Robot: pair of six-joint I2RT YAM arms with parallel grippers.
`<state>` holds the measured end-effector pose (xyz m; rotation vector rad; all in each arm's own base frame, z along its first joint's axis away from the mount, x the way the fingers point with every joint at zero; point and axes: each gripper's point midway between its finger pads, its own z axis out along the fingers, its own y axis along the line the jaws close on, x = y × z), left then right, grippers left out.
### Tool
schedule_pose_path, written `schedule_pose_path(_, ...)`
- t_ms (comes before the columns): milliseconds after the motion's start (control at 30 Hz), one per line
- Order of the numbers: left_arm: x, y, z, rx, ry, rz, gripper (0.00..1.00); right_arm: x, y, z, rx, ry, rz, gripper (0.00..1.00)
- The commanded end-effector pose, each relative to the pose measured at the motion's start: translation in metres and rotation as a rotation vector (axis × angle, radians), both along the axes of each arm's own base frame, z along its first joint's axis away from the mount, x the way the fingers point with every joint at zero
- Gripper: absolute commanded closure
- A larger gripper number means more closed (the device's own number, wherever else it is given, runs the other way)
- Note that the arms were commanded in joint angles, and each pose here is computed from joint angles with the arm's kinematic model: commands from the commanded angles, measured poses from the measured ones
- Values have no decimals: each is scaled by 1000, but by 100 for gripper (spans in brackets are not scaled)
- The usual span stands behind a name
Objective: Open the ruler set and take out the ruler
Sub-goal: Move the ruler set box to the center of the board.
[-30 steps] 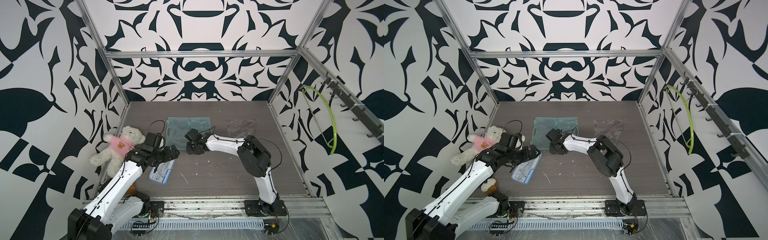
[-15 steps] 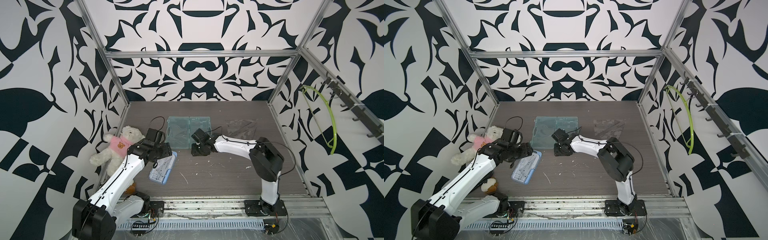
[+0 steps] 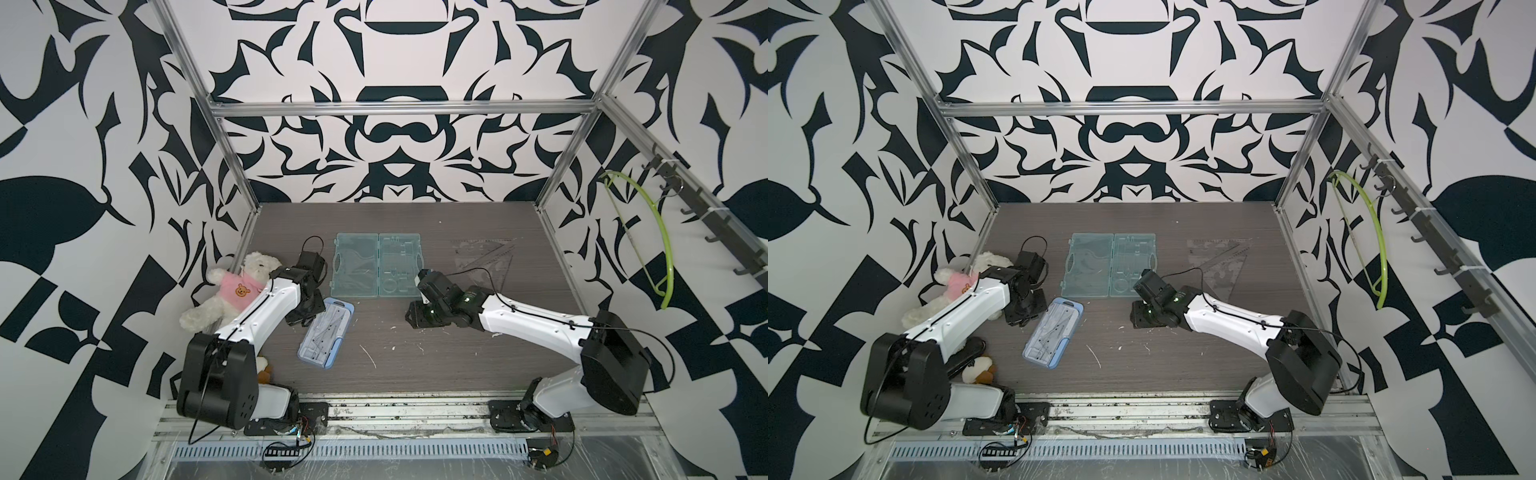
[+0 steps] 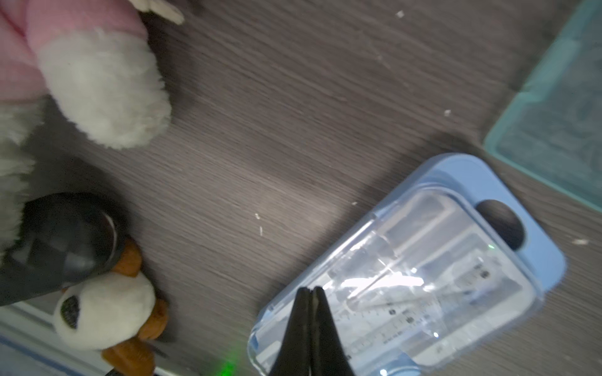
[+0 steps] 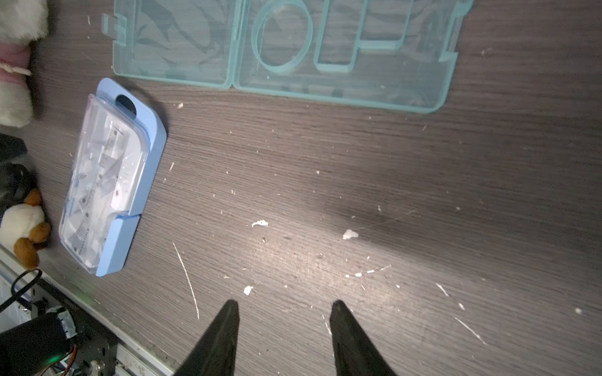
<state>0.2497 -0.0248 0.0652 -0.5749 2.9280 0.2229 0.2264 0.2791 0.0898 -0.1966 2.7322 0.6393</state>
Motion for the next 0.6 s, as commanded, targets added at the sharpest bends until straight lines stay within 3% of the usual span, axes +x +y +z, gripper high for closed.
schedule_pose_path(0, 1, 9, -5, 35, 47, 36, 97, 2, 8, 7, 46, -29, 32, 53)
schedule_pose_path(267, -2, 14, -31, 51, 112, 57, 98, -3, 12, 0, 71, -14, 54, 53)
schedule_pose_path(567, -33, -17, -54, -54, 173, 43, 98, -2, 5, 2, 67, -38, 33, 53)
